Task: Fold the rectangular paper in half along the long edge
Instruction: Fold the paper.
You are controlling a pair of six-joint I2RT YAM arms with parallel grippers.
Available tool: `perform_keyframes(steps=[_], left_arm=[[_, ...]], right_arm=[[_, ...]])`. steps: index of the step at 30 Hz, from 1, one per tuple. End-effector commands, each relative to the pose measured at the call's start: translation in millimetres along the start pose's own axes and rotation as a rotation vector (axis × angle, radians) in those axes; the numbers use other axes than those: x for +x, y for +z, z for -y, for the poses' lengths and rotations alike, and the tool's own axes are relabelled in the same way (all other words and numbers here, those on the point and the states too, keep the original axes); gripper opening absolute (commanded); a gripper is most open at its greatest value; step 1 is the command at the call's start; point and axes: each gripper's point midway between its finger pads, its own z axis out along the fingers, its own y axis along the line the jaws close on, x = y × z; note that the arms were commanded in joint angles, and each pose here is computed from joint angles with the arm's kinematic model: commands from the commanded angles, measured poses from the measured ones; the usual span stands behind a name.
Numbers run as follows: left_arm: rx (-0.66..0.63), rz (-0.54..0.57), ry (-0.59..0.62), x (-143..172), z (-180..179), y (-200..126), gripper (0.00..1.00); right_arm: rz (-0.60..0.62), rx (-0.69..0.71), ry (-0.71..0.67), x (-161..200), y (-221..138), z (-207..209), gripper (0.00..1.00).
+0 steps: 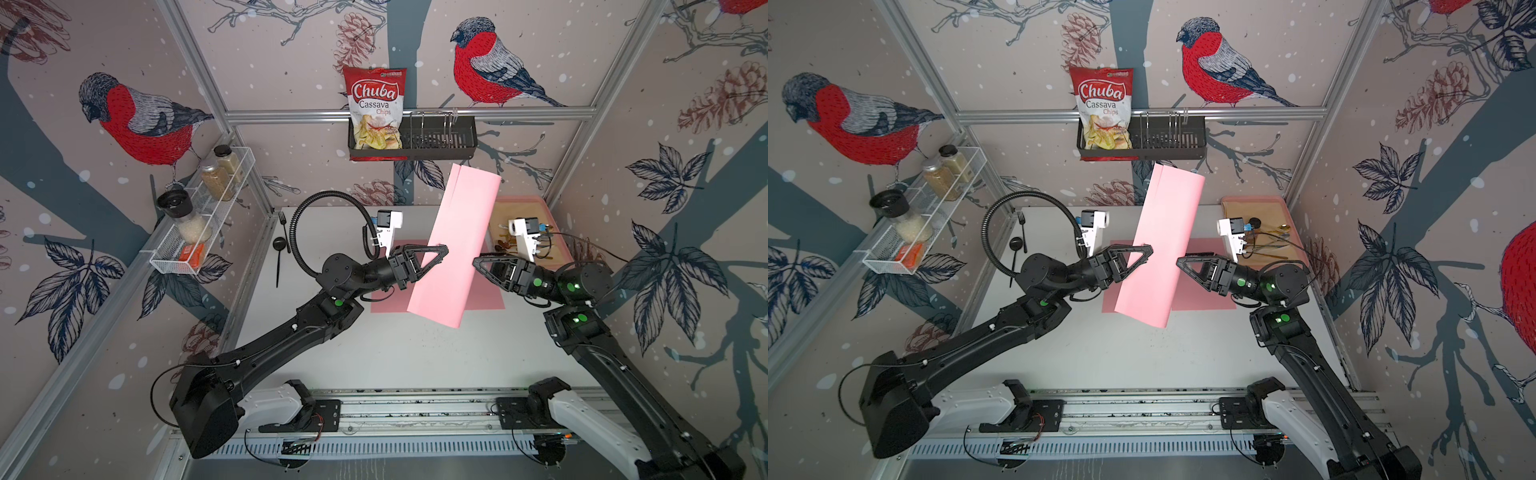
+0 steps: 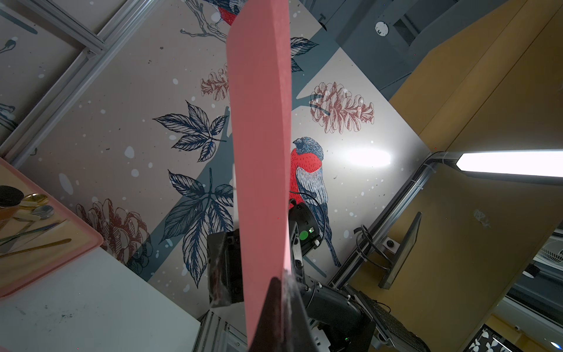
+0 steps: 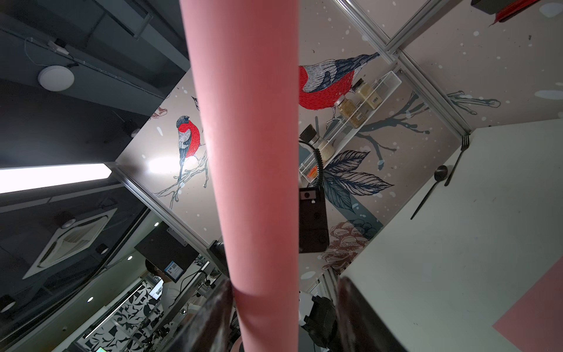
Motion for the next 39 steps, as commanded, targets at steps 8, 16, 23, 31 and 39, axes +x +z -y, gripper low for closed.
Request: perform_keyframes(steps=[8, 16, 23, 31, 39], left_arm=[[0.049, 0.031, 0.010, -6.7, 9.5, 1.5, 0.07], [0.048, 0.030, 0.003, -5.7, 6.6, 2.4, 0.13], [0.059, 0.035, -0.006, -5.7, 6.8, 2.4, 0.14], [0.059, 0.035, -0.006, -5.6, 6.1, 2.4, 0.14], [0.071, 0.034, -0.016, -5.3, 5.5, 4.8, 0.14]], right_arm=[[0.070, -0.142, -0.036, -14.0, -1.9, -29.0, 0.49], [0.090, -0.161, -0.042, -17.8, -2.1, -34.8, 0.46], [0.089, -0.151, -0.037, -15.3, 3.3, -30.8, 0.53], [0.077, -0.143, -0.036, -9.3, 13.5, -25.6, 0.51], [0.092, -0.169, -0.016, -6.5, 21.9, -22.9, 0.44]])
